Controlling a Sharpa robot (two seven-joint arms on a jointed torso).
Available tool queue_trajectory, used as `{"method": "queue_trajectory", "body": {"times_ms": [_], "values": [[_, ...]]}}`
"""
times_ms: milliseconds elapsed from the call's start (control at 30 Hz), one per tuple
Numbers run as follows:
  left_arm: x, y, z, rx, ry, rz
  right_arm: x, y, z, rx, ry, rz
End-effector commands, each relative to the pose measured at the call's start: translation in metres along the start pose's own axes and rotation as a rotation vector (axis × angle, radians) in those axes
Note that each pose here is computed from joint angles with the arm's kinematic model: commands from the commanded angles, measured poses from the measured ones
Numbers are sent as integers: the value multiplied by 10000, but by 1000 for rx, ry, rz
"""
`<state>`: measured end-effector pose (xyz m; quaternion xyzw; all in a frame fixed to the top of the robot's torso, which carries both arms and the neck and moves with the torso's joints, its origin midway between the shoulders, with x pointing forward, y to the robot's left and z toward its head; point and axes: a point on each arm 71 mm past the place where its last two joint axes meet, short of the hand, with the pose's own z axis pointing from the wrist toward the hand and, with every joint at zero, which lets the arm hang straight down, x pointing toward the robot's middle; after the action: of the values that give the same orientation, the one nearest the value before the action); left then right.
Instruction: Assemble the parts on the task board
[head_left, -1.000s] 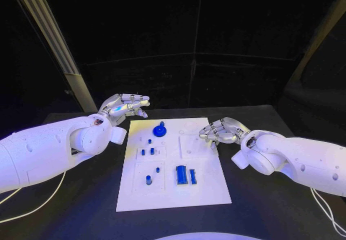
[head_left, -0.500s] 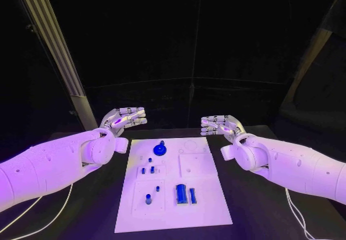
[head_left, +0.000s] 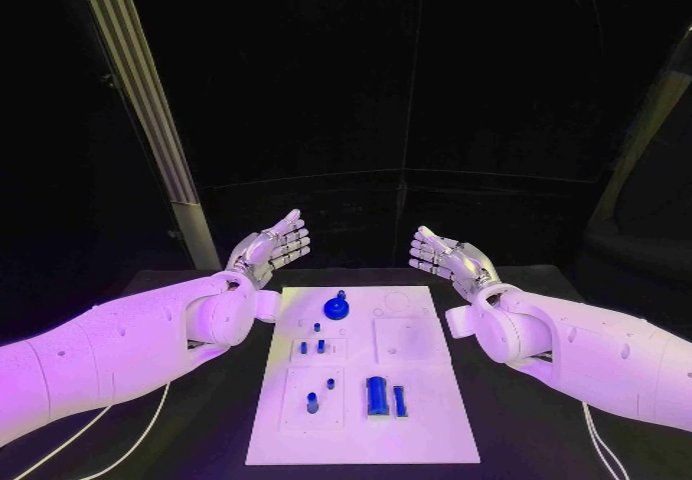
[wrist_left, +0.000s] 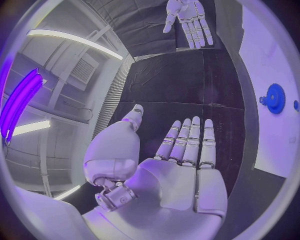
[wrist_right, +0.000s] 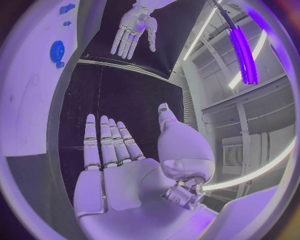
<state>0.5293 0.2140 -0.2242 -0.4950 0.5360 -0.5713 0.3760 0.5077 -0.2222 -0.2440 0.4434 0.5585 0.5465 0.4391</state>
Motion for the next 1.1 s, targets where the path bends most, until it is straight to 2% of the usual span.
{"method": "queue_trajectory", "body": {"times_ms": [33,133,233,467,600,1100], "values": [[52,31,-114,37,-91,79,70,67,-89,-22,-120,-1],[159,79,-271,49,-134,100,207,117,-204,-23,-157,8],[235,98,-390,59,-165,117,292,151,-284,-21,-179,13],[345,101,-576,80,-213,142,390,194,-385,-17,-205,18],[360,99,-603,83,-219,146,391,194,-386,-17,-206,18],[360,99,-603,83,-219,146,391,194,-386,-17,-206,18]]}}
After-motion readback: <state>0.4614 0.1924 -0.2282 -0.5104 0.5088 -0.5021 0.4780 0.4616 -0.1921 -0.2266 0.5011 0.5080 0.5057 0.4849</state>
